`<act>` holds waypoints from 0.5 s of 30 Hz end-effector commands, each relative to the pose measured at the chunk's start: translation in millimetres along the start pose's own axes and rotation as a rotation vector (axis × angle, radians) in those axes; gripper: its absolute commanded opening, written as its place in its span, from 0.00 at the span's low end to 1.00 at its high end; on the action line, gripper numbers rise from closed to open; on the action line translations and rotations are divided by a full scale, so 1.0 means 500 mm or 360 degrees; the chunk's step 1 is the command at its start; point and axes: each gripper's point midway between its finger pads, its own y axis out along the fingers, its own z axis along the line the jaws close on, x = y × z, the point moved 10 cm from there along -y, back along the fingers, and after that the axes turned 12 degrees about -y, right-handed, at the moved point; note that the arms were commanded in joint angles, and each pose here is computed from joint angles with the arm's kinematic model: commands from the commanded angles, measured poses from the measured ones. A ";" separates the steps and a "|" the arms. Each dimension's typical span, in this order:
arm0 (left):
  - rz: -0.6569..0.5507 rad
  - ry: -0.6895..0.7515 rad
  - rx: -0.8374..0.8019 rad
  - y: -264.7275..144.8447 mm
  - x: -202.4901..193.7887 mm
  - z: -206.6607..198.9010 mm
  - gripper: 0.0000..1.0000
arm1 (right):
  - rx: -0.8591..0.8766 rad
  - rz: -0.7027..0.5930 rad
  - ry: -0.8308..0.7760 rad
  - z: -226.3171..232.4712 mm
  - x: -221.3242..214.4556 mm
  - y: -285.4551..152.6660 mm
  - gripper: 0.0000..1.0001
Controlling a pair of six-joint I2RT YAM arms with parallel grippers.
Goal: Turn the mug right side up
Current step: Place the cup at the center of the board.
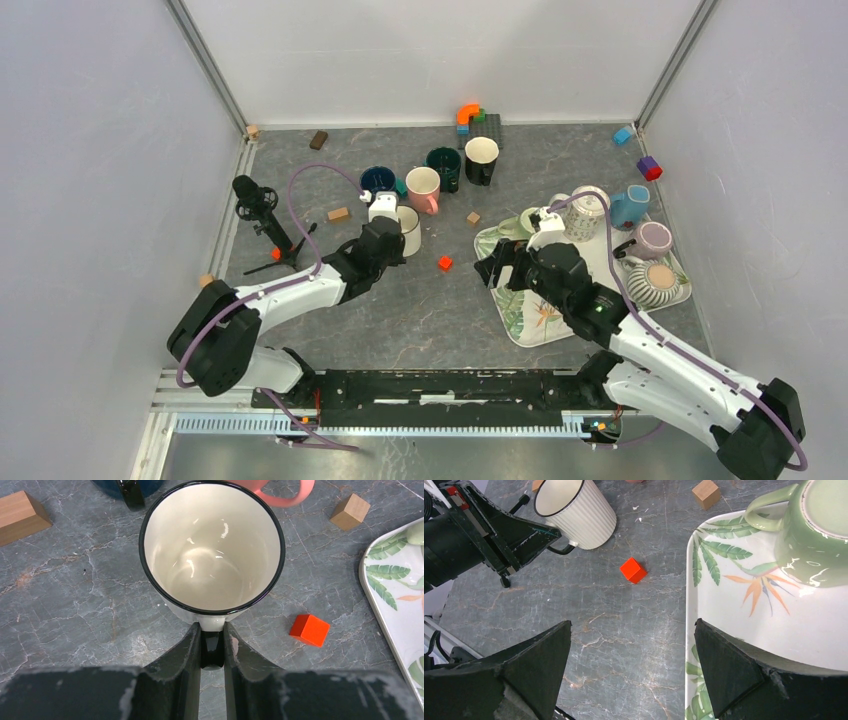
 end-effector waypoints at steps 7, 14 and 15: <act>-0.0041 0.0040 -0.0053 0.000 0.015 -0.012 0.30 | -0.0036 -0.0091 -0.0016 -0.001 0.023 -0.012 0.98; -0.0034 0.0036 -0.0049 0.006 0.008 -0.010 0.35 | -0.0053 -0.0077 -0.0022 -0.003 0.020 -0.010 0.98; -0.0032 0.0036 -0.0044 0.009 0.006 -0.010 0.36 | -0.0055 -0.0075 -0.0022 -0.003 0.020 -0.011 0.98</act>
